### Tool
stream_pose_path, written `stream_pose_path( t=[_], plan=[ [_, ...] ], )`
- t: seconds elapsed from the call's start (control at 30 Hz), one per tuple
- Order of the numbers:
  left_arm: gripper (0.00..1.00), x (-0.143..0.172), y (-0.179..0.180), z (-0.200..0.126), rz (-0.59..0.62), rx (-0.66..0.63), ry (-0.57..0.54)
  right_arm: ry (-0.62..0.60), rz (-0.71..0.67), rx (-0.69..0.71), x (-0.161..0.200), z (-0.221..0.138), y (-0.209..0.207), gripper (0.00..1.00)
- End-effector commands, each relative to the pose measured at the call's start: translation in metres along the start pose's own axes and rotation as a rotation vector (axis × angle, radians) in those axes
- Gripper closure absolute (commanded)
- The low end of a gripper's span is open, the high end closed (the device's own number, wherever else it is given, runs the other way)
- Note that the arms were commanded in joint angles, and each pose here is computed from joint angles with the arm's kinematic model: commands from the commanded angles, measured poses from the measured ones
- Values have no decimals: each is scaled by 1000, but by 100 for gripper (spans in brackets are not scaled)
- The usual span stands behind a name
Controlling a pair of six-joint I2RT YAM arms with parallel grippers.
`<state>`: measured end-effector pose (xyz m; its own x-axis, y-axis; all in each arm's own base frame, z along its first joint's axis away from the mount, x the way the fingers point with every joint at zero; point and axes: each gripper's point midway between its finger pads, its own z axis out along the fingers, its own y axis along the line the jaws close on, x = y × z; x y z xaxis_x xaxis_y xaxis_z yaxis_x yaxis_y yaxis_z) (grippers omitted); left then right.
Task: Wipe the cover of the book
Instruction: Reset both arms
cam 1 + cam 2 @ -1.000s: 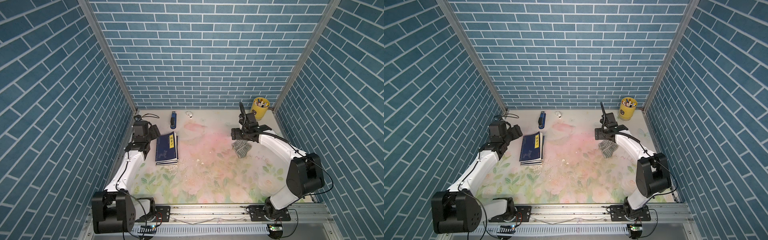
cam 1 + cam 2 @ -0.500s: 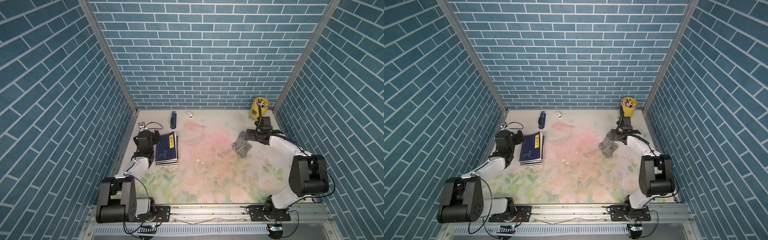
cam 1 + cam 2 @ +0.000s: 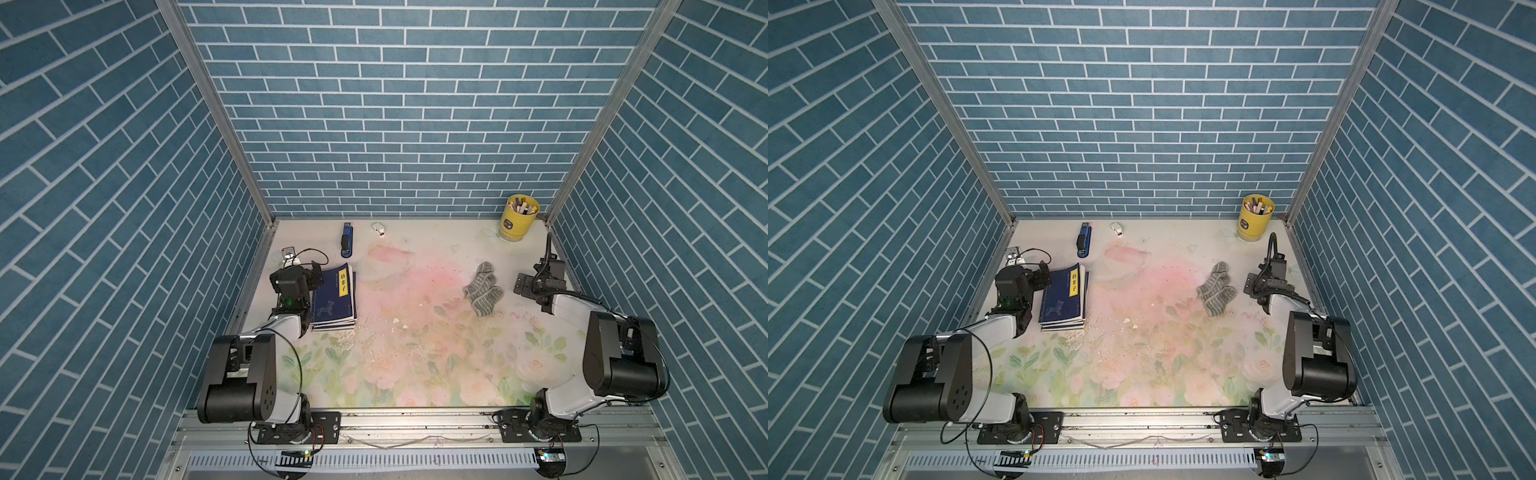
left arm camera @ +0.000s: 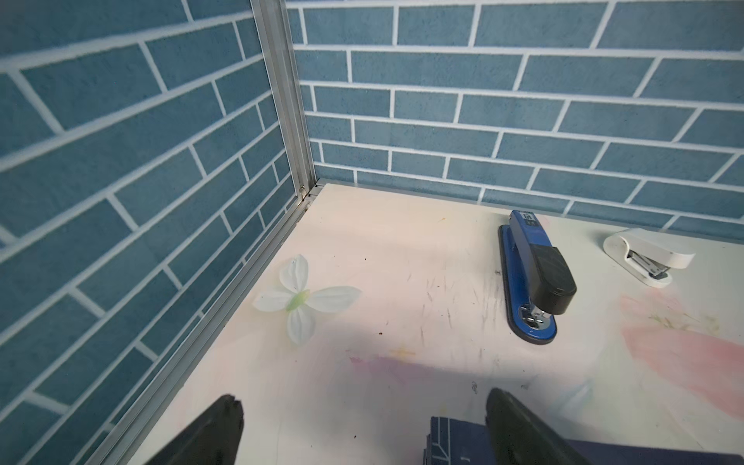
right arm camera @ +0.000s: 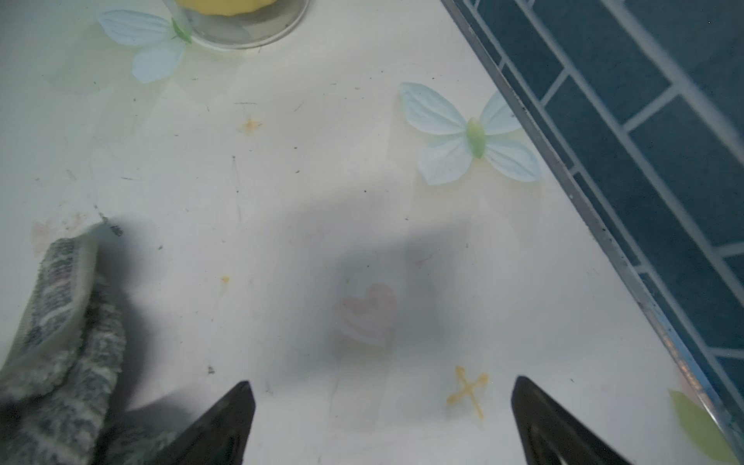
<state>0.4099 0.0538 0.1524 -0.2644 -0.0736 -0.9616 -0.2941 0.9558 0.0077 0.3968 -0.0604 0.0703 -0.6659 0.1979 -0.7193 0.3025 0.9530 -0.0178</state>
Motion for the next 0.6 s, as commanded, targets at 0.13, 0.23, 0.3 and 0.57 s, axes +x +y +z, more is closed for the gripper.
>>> stream_pose_path(
  t=[0.13,0.23,0.3,0.57],
  plan=[
    [0,-22,3,-21,-18,20,-161,-173,-36,-71,-27,-9,10,1],
    [0,-18,-1,-18,-9,35,-130,-212,-33,-85,-22,-12,10,1],
    [0,-17,-1,-19,-14,39,-128,-236,-30,-88,-21,-15,9,1],
    [0,-6,-13,-23,-42,110,-107,-318,-23,-105,-15,-24,8,1]
  ],
)
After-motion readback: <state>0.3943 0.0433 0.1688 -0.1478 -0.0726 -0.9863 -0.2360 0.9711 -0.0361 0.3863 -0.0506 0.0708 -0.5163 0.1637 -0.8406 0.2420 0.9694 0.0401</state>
